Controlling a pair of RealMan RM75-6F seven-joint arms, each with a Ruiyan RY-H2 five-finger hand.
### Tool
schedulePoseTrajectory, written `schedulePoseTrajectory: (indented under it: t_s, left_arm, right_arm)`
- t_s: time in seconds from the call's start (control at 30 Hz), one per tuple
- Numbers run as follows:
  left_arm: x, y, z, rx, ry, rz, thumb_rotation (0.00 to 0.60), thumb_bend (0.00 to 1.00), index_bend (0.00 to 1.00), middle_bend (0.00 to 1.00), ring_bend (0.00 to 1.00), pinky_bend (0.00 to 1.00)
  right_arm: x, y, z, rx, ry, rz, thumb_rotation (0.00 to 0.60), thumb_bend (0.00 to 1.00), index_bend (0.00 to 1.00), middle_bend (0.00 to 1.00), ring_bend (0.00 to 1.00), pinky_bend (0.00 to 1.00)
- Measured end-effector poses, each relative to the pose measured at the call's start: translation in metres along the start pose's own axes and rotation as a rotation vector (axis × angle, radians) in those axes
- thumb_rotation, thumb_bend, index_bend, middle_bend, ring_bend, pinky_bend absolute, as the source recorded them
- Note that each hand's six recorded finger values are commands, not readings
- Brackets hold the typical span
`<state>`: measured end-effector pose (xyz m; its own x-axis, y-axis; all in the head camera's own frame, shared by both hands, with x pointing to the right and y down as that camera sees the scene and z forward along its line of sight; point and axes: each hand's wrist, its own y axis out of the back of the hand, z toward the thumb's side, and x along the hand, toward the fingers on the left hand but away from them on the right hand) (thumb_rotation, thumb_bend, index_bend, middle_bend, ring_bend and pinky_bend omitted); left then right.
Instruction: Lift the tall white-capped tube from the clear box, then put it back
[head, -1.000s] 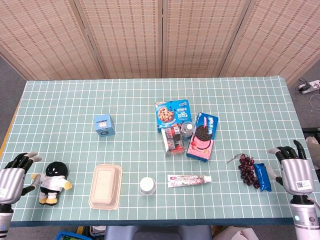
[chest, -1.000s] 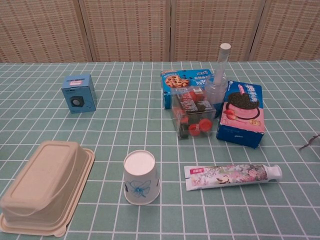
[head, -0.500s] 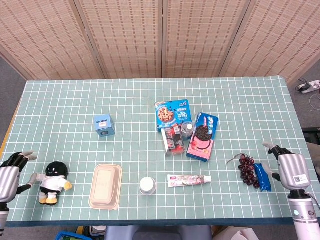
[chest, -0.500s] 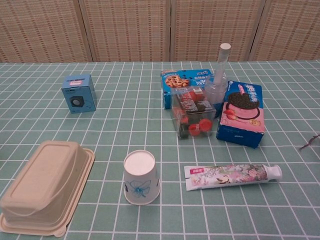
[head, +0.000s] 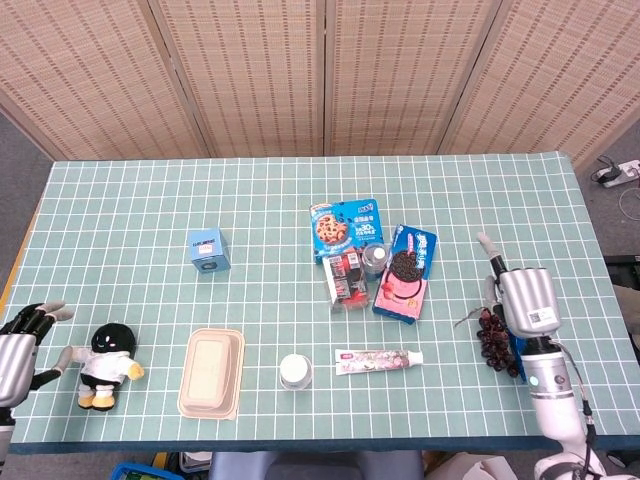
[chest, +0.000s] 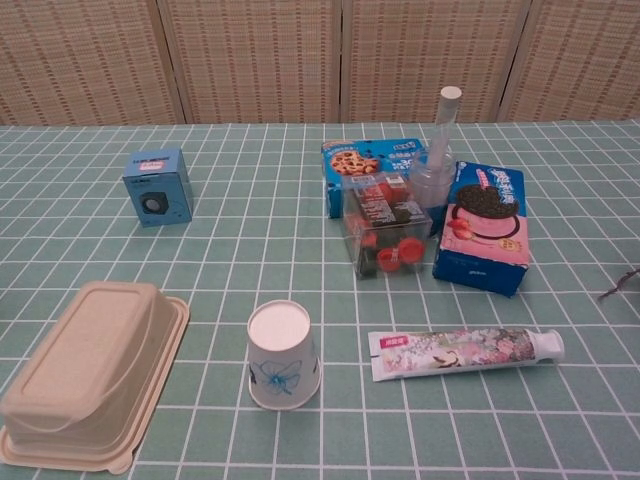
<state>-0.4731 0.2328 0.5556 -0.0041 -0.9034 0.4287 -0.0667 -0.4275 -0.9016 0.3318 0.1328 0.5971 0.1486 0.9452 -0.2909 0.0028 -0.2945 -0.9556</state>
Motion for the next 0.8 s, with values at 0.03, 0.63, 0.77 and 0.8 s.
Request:
schedulePoseTrajectory:
  t_s: [0.03, 0.63, 0.77, 0.8]
  left_arm:
    - [0.000, 0.000, -0.001, -0.001, 0.002, 0.001, 0.600, 0.36, 0.38, 0.24, 0.18, 0.34]
    - [0.002, 0.004, -0.011, -0.004, 0.050, -0.002, 0.600, 0.36, 0.38, 0.24, 0.18, 0.34]
    - [0.001, 0.007, -0.013, -0.004, 0.059, 0.005, 0.600, 0.36, 0.38, 0.24, 0.18, 0.34]
    - [0.001, 0.008, -0.014, -0.005, 0.060, 0.007, 0.600, 0.36, 0.38, 0.24, 0.18, 0.34]
  right_arm:
    - [-0.003, -0.002, 0.005, 0.000, 0.007, 0.006, 0.600, 0.68, 0.12, 1.00, 1.00, 1.00]
    - [-0.021, -0.051, 0.060, 0.026, 0.087, 0.113, 0.600, 0.77, 0.12, 1.00, 1.00, 1.00]
    - [-0.022, -0.058, 0.067, 0.038, 0.102, 0.130, 0.600, 0.78, 0.12, 1.00, 1.00, 1.00]
    - [-0.022, -0.059, 0.069, 0.042, 0.106, 0.135, 0.600, 0.78, 0.12, 1.00, 1.00, 1.00]
